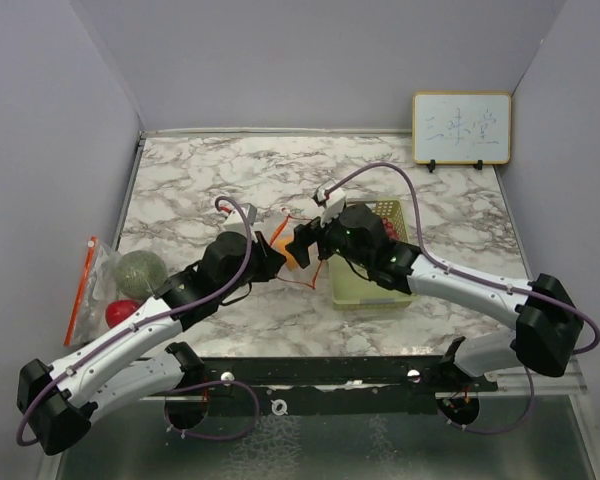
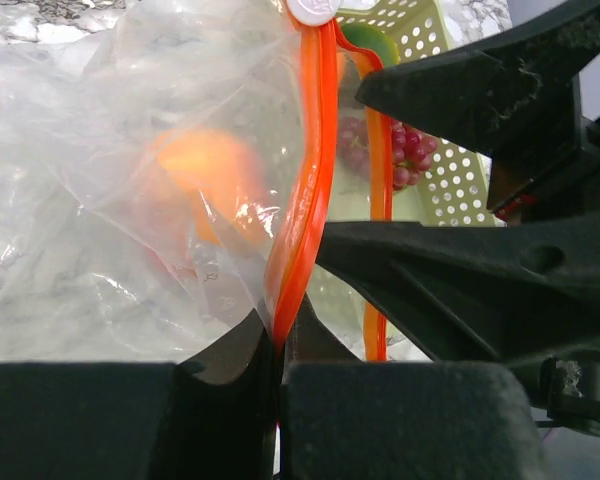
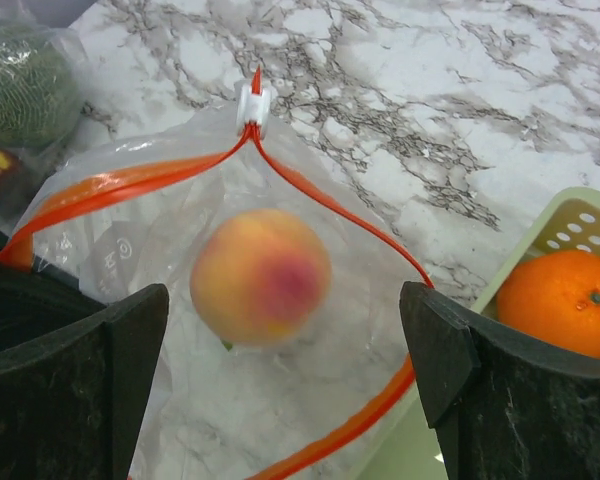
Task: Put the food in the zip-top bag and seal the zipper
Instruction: Place the fake fruit in the zipper food storage bag, then pick up the fake fruit from the bin.
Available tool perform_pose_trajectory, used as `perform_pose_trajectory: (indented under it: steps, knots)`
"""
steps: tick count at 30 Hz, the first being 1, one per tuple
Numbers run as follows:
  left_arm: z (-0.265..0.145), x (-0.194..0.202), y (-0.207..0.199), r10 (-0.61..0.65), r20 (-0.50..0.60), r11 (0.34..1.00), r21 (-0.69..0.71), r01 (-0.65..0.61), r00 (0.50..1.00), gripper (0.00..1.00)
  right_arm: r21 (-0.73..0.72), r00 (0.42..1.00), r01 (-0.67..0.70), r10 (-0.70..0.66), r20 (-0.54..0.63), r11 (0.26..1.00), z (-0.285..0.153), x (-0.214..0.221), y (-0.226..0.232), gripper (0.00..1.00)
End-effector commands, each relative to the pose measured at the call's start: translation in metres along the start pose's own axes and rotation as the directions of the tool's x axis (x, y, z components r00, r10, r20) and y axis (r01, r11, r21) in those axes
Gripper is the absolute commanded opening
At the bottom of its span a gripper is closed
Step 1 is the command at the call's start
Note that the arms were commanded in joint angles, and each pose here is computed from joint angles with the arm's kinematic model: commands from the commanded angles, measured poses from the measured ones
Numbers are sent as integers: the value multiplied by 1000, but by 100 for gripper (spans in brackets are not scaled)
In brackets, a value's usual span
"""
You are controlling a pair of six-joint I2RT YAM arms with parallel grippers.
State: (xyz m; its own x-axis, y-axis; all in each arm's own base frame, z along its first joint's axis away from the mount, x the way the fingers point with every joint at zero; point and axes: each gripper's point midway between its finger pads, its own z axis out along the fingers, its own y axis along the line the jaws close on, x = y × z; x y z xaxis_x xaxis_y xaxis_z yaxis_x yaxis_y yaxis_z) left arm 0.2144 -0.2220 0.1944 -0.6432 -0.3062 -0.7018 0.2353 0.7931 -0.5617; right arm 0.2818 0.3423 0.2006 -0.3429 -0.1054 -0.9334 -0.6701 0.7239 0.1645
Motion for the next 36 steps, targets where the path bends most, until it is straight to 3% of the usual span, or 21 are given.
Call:
perform_pose_trajectory:
  steps: [1,4,8,11,17,27,29,31,36]
  knots:
    - [3,-18,-13,-18,72,999,38,15,997,0,50,999,31,-32,23,998,-25,-14,-9,100]
    - [4,-22,-9,-5,84,1000,17,4,996,0,83,997,6,-12,75,997,-43,-26,-15,100]
    - [3,-21,3,24,77,999,-47,-20,997,0,321,993,-70,35,112,944,-64,-32,-59,100]
    - [-1,-21,8,21,93,998,-57,-16,995,0,486,995,-102,78,69,868,-65,-22,-102,99]
    - [-4,-22,10,24,107,999,-51,-19,994,0,608,986,-120,166,-20,785,-42,10,-176,97]
    - [-3,-14,11,26,96,999,-30,-23,995,0,597,955,-152,274,-118,787,-2,71,-233,93]
    - [-4,-14,13,27,100,999,-36,-24,995,0,597,948,-146,283,-143,789,4,82,-235,86]
    - [-4,-15,14,31,100,999,-42,-27,994,0,584,944,-153,293,-153,797,8,90,-232,73]
    - [-4,-14,17,33,101,998,-55,-27,994,0,543,927,-175,323,-190,821,13,108,-223,73]
